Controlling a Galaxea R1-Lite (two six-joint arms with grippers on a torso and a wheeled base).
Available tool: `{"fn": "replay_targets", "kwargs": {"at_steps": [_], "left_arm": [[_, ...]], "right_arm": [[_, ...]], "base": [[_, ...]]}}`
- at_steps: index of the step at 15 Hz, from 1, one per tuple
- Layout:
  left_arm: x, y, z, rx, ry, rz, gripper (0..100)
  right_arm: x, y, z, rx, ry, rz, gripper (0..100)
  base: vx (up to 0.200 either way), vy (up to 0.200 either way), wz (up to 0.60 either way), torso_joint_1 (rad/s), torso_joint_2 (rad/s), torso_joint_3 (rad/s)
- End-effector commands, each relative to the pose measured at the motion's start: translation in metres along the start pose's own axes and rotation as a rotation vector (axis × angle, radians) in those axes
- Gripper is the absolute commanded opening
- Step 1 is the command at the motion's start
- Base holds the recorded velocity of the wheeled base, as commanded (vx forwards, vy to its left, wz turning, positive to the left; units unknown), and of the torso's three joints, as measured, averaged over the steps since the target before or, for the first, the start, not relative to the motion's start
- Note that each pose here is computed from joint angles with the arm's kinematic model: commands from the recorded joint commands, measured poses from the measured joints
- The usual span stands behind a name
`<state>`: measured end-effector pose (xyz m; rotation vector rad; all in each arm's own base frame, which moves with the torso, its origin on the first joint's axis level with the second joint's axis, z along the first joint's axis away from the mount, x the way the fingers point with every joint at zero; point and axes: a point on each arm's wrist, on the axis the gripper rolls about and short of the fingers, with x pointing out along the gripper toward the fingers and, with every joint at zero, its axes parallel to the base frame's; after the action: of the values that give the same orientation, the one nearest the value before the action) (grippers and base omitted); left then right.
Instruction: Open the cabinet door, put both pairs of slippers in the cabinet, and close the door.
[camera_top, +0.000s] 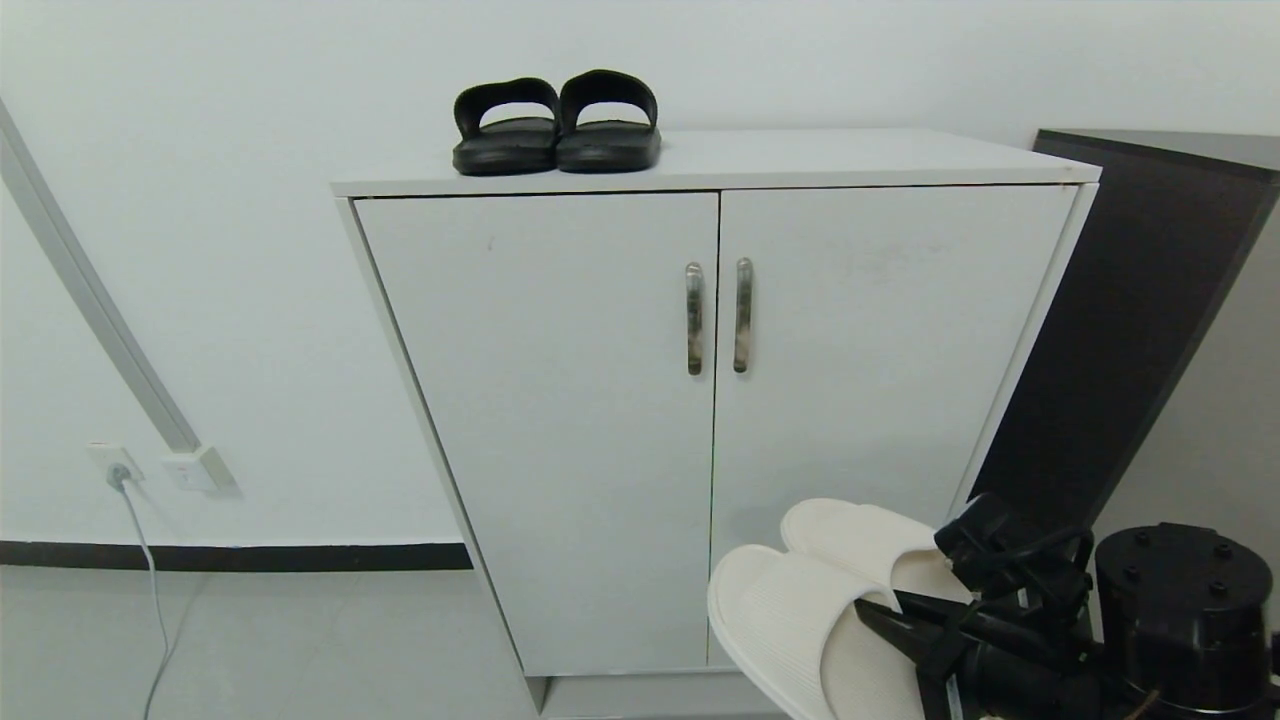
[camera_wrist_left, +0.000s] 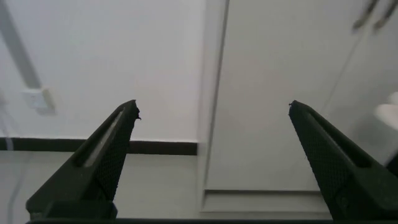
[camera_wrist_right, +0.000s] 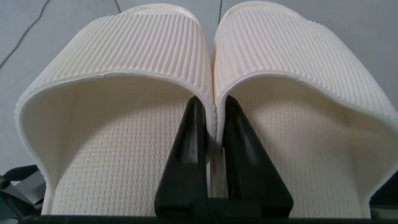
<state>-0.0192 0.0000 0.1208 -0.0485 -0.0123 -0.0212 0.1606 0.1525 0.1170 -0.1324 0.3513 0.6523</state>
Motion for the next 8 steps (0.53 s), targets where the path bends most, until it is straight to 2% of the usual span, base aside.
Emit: {"fn": "replay_targets", "kwargs": {"at_steps": [1, 2, 3, 4, 5, 8], "left_arm": [[0.026, -0.004, 0.025, -0.044, 0.124, -0.120, 100], [0.032, -0.005, 0.027, -0.040, 0.149, -0.188, 100], [0.051, -0.009, 0.036, -0.038, 0.214, -0.305, 100], [0.064, -0.009, 0.040, -0.043, 0.248, -0.315, 100], [0.077, -0.010, 0.046, -0.047, 0.255, -0.325, 100], [0.110, -0.014, 0.063, -0.065, 0.231, -0.403, 100]], "right_arm": [[0.002, 0.001, -0.001, -0.003, 0.007, 0.004, 0], [0.002, 0.001, -0.001, -0.002, 0.004, 0.005, 0], [0.002, 0.001, -0.001, -0.002, 0.002, 0.005, 0], [0.002, 0.001, -0.001, -0.002, 0.002, 0.003, 0], [0.001, 0.001, -0.001, -0.002, 0.000, 0.002, 0], [0.001, 0.001, -0.001, -0.002, 0.000, 0.003, 0]], "base": [[0.000, 0.000, 0.00, 0.000, 0.00, 0.000], [0.000, 0.000, 0.00, 0.000, 0.00, 0.000], [0.000, 0.000, 0.00, 0.000, 0.00, 0.000], [0.000, 0.000, 0.00, 0.000, 0.00, 0.000], [0.000, 0.000, 0.00, 0.000, 0.00, 0.000], [0.000, 0.000, 0.00, 0.000, 0.00, 0.000]]}}
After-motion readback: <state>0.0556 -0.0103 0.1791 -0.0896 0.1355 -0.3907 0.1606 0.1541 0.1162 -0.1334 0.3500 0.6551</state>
